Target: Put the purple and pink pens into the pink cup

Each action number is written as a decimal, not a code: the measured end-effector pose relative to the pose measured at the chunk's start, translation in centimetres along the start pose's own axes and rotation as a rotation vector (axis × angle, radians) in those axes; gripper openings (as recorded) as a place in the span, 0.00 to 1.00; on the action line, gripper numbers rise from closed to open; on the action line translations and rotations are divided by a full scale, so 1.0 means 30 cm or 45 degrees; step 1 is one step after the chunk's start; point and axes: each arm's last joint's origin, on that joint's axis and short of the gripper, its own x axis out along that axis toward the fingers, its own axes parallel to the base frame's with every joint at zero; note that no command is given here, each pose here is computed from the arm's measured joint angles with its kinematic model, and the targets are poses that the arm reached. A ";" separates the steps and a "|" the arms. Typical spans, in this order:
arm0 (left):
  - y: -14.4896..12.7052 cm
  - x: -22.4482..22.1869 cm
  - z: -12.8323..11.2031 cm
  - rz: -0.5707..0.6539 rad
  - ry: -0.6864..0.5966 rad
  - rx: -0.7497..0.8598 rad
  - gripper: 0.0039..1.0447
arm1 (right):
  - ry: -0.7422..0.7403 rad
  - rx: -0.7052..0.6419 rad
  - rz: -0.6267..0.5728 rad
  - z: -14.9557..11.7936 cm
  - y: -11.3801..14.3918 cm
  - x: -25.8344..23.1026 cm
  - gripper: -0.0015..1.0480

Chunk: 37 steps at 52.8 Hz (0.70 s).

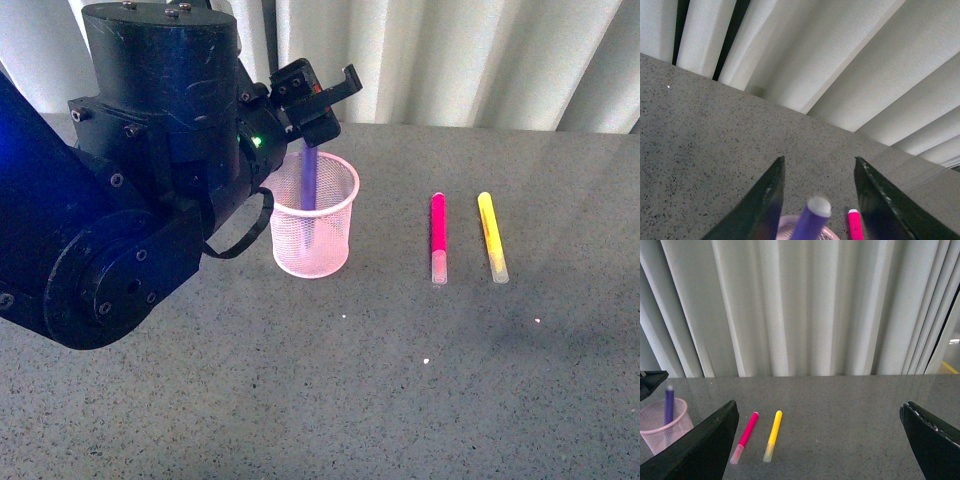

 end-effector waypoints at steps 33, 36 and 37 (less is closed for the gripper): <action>0.084 -0.309 0.310 0.182 0.483 0.430 0.94 | 0.000 0.000 0.000 0.000 0.000 0.000 0.93; 0.104 -0.372 0.338 0.222 0.487 0.436 0.94 | 0.000 0.000 -0.001 0.000 0.000 0.000 0.93; 0.109 -0.388 0.348 0.233 0.477 0.436 0.94 | 0.000 0.000 -0.001 0.000 0.000 0.000 0.93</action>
